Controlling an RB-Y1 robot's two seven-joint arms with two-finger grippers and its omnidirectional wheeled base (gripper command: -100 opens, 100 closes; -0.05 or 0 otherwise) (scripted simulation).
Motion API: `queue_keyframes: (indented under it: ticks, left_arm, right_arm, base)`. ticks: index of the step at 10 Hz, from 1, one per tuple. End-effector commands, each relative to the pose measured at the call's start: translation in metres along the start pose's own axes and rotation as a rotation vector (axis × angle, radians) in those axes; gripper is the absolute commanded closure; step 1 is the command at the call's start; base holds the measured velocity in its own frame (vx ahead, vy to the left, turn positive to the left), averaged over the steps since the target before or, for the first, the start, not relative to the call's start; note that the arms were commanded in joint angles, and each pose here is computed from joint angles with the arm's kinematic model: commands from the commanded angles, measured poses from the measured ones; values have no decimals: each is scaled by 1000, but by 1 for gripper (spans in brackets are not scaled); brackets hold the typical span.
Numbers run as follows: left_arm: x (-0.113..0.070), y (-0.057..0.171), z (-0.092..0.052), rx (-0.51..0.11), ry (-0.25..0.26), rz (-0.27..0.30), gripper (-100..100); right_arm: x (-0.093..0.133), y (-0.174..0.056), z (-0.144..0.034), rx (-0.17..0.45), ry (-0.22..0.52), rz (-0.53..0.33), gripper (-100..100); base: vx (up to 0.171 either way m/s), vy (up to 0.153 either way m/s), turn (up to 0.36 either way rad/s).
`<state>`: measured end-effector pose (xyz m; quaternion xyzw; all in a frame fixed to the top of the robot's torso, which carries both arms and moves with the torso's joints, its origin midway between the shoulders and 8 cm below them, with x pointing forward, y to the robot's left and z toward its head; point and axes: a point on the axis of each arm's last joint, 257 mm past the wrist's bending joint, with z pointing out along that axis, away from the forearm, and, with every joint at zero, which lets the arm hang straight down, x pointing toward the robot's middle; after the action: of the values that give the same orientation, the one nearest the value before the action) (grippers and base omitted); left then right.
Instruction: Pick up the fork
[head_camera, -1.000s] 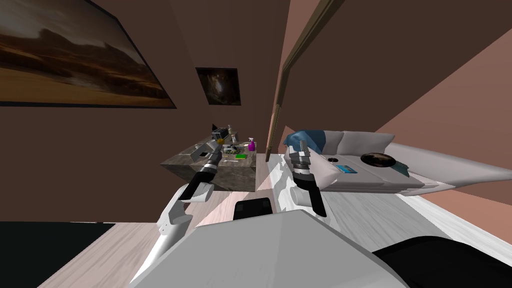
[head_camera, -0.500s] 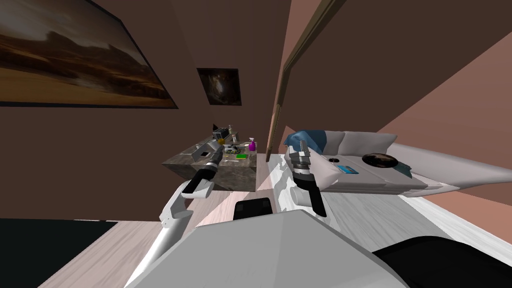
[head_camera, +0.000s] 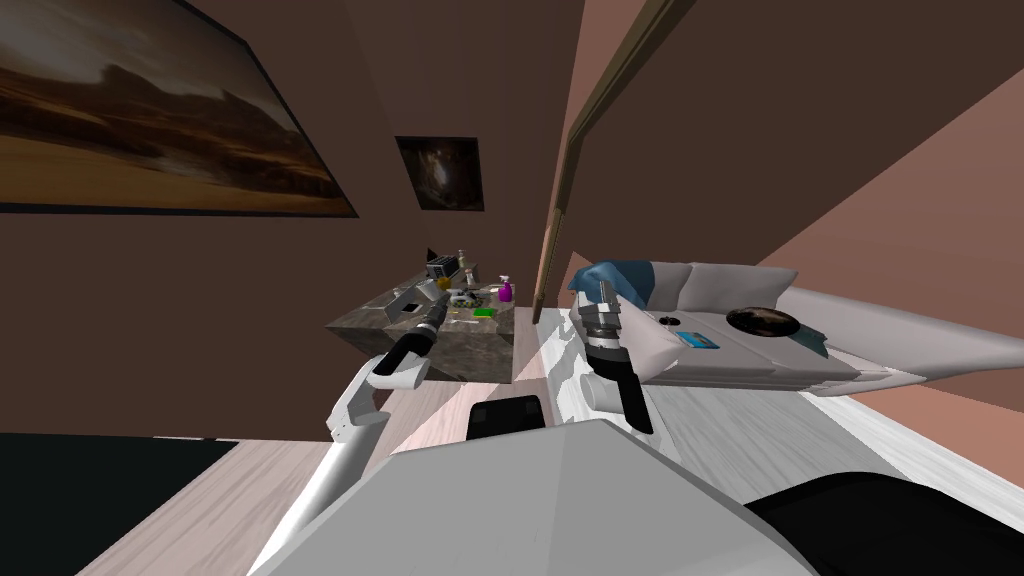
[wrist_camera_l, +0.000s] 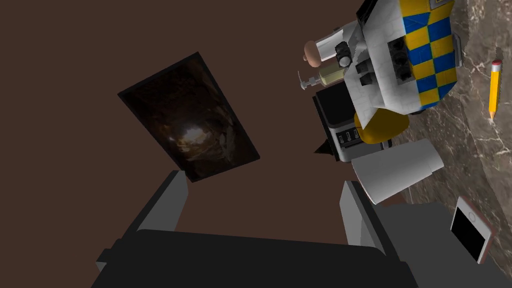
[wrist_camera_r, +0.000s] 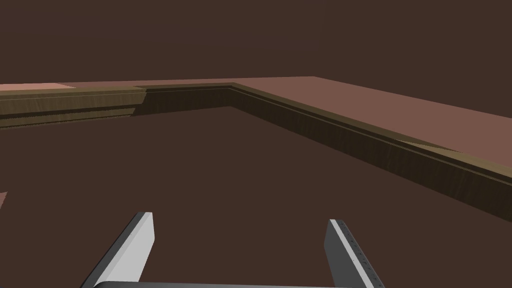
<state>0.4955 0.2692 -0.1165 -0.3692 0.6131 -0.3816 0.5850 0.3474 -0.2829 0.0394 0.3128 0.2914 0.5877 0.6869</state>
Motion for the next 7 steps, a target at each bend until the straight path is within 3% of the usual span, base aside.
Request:
queue_keyframes:
  ticks: [1,3,4,6,7]
  left_arm:
    - [-2,14,9,-51,6,12,-100]
    - [0,26,8,-98,13,12,-100]
    - [-3,31,17,-124,12,21,-100]
    - [-1,46,15,-181,20,21,-100]
    - [-5,53,23,-212,19,27,-100]
  right_arm:
    - [0,0,0,0,0,0,0]
    - [0,0,0,0,0,0,0]
    - [0,0,0,0,0,0,0]
    - [0,0,0,0,0,0,0]
    - [0,0,0,0,0,0,0]
  base:
    - [4,14,17]
    - [5,11,3]
    - [9,13,13]
    - [7,12,0]
    - [10,14,10]
